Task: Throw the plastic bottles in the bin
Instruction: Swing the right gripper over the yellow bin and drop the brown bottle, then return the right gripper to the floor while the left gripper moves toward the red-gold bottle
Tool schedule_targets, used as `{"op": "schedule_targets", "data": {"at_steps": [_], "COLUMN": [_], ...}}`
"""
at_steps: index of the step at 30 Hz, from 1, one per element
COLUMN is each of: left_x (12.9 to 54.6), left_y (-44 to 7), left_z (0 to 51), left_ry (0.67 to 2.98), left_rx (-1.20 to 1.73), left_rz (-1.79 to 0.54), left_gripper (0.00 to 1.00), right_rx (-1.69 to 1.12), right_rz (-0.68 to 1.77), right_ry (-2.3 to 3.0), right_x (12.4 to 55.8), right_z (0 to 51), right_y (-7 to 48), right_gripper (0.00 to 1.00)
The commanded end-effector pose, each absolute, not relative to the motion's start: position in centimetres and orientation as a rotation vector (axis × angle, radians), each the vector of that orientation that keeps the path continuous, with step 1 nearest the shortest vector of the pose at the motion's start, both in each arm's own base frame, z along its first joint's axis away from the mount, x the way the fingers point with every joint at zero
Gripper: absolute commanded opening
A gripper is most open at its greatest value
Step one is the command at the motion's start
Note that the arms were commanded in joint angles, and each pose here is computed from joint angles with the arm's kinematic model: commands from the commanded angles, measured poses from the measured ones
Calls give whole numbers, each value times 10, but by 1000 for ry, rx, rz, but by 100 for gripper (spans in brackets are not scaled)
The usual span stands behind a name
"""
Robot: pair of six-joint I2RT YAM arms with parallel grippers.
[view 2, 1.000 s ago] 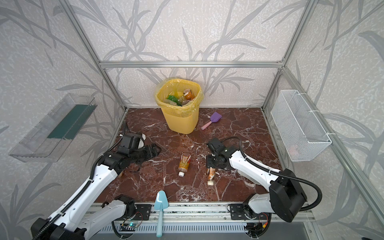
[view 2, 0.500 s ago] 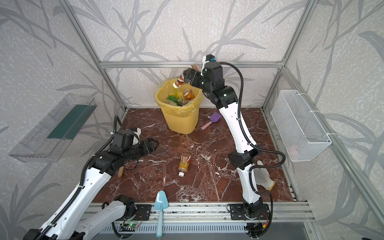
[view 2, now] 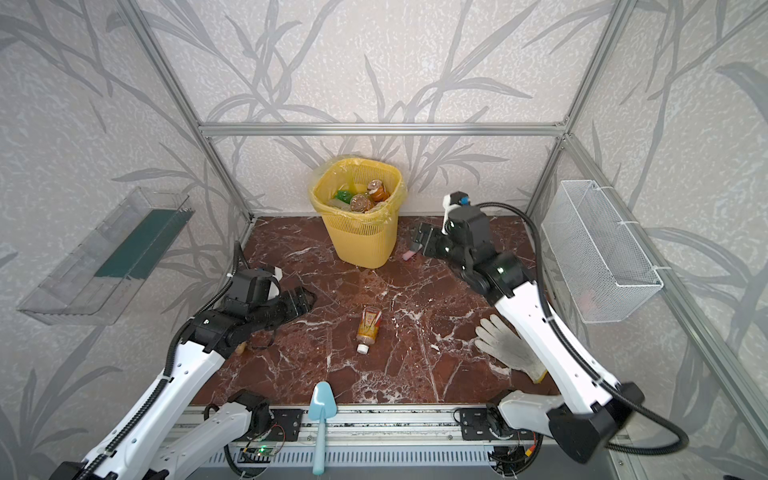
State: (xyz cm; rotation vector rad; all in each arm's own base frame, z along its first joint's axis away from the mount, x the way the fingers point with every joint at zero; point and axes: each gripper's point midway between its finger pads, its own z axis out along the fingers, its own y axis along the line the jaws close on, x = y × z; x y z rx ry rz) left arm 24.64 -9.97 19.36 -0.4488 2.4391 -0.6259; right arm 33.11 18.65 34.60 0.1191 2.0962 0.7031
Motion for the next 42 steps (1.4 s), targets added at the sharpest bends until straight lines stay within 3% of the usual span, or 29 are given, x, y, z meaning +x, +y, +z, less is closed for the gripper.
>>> {"op": "schedule_targets", "data": {"at_steps": [1, 8, 17, 34, 42], "left_x": [247, 244, 235, 249, 248], "left_y": [-110, -128, -177, -242, -260], "left_z": [190, 173, 145, 108, 80], "left_ry": [2448, 2496, 2583, 2705, 2781], "left_rx": [-424, -391, -253, -2, 75], "left_rz": [-699, -728, -693, -527, -457], "left_gripper": [86, 84, 84, 90, 85], "right_rx": [205, 279, 336, 362, 367], "right_rz": [652, 682, 707, 705, 700], "right_ry": [2238, 2387, 2482, 2505, 2511], "right_x": [321, 277, 251, 240, 236], "right_z": [267, 184, 136, 122, 121], "right_y": [177, 165, 159, 154, 152], "right_gripper": [92, 89, 85, 84, 84]}}
